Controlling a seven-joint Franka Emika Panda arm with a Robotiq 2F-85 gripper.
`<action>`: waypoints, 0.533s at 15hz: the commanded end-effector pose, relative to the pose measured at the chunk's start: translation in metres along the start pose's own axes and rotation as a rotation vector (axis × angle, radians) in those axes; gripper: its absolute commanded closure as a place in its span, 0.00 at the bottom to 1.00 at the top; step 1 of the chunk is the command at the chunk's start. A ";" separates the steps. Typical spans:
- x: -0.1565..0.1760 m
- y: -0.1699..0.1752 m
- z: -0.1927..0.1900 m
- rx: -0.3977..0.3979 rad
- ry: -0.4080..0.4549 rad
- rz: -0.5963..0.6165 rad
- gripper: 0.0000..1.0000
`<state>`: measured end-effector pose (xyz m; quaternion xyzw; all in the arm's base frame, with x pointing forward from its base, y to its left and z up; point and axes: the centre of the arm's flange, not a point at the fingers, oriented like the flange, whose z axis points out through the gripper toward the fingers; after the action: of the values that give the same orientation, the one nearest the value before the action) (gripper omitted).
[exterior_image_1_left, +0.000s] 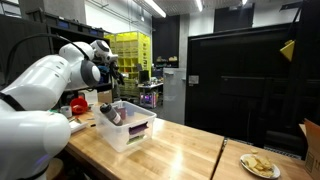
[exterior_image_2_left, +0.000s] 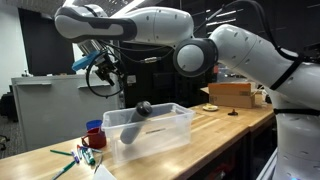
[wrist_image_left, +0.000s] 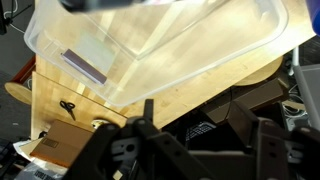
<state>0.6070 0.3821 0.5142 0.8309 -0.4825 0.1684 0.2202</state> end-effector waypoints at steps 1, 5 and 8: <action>0.000 0.026 0.008 0.024 -0.033 0.011 0.10; -0.001 0.026 0.007 0.029 -0.030 0.009 0.00; -0.004 0.025 0.000 0.044 -0.018 0.002 0.00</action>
<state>0.6077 0.3834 0.5152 0.8321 -0.4813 0.1715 0.2156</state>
